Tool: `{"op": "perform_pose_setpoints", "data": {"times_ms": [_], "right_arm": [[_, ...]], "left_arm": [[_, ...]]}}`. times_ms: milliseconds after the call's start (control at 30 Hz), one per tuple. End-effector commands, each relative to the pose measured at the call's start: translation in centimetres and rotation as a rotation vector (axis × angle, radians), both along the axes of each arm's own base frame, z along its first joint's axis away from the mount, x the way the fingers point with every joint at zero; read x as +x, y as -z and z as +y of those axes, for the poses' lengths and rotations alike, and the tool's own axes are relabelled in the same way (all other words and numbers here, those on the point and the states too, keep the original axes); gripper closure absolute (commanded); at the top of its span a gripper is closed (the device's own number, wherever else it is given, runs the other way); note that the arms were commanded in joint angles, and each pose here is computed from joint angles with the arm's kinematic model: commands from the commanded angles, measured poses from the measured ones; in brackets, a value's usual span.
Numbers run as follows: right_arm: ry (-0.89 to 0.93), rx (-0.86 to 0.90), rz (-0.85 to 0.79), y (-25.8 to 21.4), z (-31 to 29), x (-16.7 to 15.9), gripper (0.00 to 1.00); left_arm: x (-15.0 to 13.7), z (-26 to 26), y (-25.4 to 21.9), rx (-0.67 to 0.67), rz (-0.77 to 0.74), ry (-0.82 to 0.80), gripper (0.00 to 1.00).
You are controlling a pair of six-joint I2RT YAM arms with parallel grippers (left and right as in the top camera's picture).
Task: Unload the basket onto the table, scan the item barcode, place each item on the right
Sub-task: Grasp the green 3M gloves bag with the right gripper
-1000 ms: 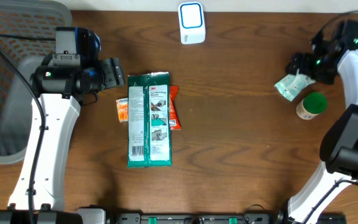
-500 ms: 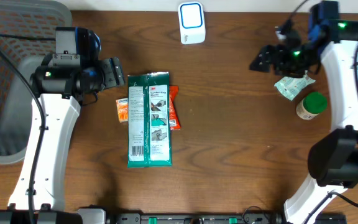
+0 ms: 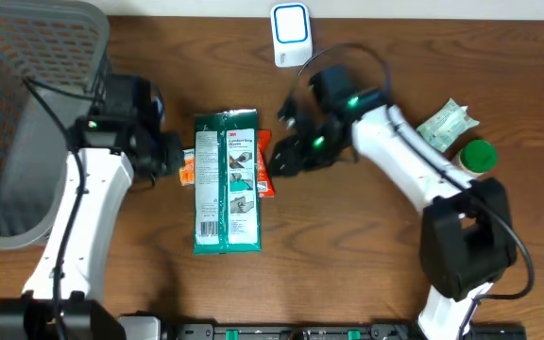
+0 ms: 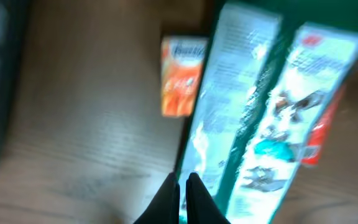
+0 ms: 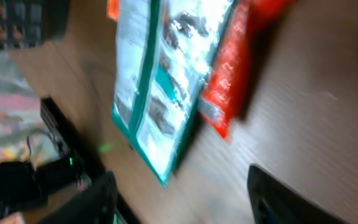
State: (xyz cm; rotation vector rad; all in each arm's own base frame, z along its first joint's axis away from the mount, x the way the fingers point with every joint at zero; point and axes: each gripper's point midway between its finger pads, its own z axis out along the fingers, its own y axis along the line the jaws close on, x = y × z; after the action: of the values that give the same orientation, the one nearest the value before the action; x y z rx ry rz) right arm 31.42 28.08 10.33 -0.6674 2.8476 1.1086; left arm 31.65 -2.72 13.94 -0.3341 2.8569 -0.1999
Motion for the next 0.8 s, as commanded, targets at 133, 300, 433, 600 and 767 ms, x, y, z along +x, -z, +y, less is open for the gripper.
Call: {"op": "perform_pose_setpoints", "data": {"times_ms": [133,300,433,600,767], "right_arm": [[0.004,0.024,0.096,3.2,4.7,-4.6,0.48],[0.030,0.006,0.093,5.7,5.8,-6.1,0.48],[0.058,0.000,0.079,7.2,5.8,-6.5,0.46],[0.046,0.030,0.086,6.8,6.2,-6.6,0.43],[0.050,0.035,0.099,6.8,6.0,-6.6,0.41]], "left_arm": [[-0.4,-2.2,5.4,-0.115,-0.009,0.068,0.93],[-0.2,-2.1,7.9,-0.114,-0.058,0.071,0.92],[0.4,-2.2,8.4,-0.114,-0.095,0.073,0.92],[0.8,-2.2,9.3,-0.114,-0.096,0.073,0.92],[0.1,-2.2,11.9,-0.114,-0.012,0.069,0.92]]}}
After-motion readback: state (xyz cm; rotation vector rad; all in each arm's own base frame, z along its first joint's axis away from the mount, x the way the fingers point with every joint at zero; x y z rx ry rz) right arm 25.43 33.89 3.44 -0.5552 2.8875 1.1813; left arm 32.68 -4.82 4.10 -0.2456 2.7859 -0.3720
